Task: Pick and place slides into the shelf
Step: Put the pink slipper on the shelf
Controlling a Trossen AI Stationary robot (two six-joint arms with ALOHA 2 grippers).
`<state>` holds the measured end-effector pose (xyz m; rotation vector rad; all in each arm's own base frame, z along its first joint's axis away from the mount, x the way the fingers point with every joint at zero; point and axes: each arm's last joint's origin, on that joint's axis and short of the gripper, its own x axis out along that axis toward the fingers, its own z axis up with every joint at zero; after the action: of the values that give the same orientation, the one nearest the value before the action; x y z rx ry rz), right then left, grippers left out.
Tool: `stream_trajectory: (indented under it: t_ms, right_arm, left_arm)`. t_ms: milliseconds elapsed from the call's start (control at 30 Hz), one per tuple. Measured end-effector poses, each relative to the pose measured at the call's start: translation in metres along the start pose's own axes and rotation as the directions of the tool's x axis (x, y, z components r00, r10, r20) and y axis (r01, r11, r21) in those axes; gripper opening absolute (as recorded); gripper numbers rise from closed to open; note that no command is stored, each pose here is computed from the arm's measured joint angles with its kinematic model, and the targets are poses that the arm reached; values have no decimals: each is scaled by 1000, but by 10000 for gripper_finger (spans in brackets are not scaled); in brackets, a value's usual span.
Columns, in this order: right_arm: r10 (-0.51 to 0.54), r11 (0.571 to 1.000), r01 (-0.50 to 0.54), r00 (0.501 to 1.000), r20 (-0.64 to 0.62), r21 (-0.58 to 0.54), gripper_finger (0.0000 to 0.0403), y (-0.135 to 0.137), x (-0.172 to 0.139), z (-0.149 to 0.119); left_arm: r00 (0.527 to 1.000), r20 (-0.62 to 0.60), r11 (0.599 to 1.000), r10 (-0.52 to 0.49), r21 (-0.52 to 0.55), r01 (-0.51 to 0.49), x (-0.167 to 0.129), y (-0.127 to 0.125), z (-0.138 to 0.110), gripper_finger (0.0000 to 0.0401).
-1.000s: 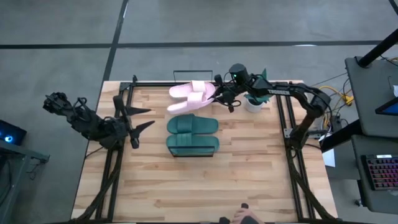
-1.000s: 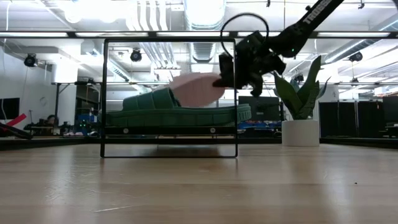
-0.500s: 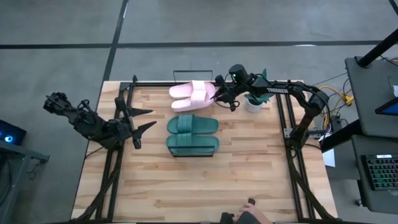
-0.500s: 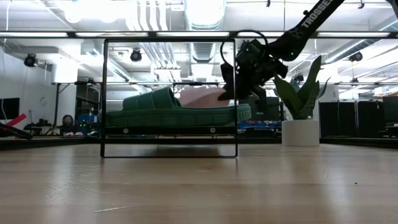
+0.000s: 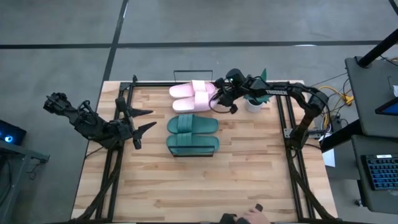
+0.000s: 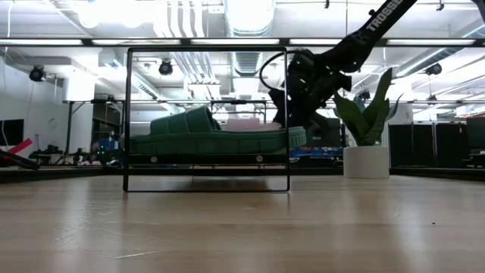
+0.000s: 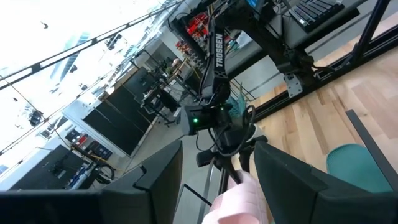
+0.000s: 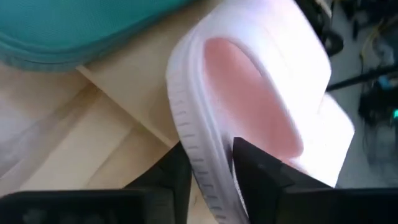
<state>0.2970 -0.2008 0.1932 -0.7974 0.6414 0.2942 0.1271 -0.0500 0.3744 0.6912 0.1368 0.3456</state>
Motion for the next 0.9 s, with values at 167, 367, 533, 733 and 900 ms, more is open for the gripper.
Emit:
stream_trajectory:
  t_ms: [167,367,533,733,900]
  right_arm:
    - [11,998,-8,999,-52,58,123,4,5,8]
    - [51,993,-45,997,-55,108,152,11,11,20]
    - [38,993,-24,992,-123,114,180,14,15,26]
    - [32,996,-12,975,-219,93,201,19,12,35]
    - [19,995,9,961,-275,100,203,22,6,46]
  left_arm:
    - [1000,-1,1000,-1,1,1,0,-1,0,184]
    - [1000,-3,1000,-3,6,3,1,-2,0,184]
    - [1000,-6,1000,-5,10,5,3,-4,1,184]
    - [1000,-7,1000,-6,9,6,3,-4,1,184]
    - [1000,-7,1000,-5,9,6,3,-4,1,184]
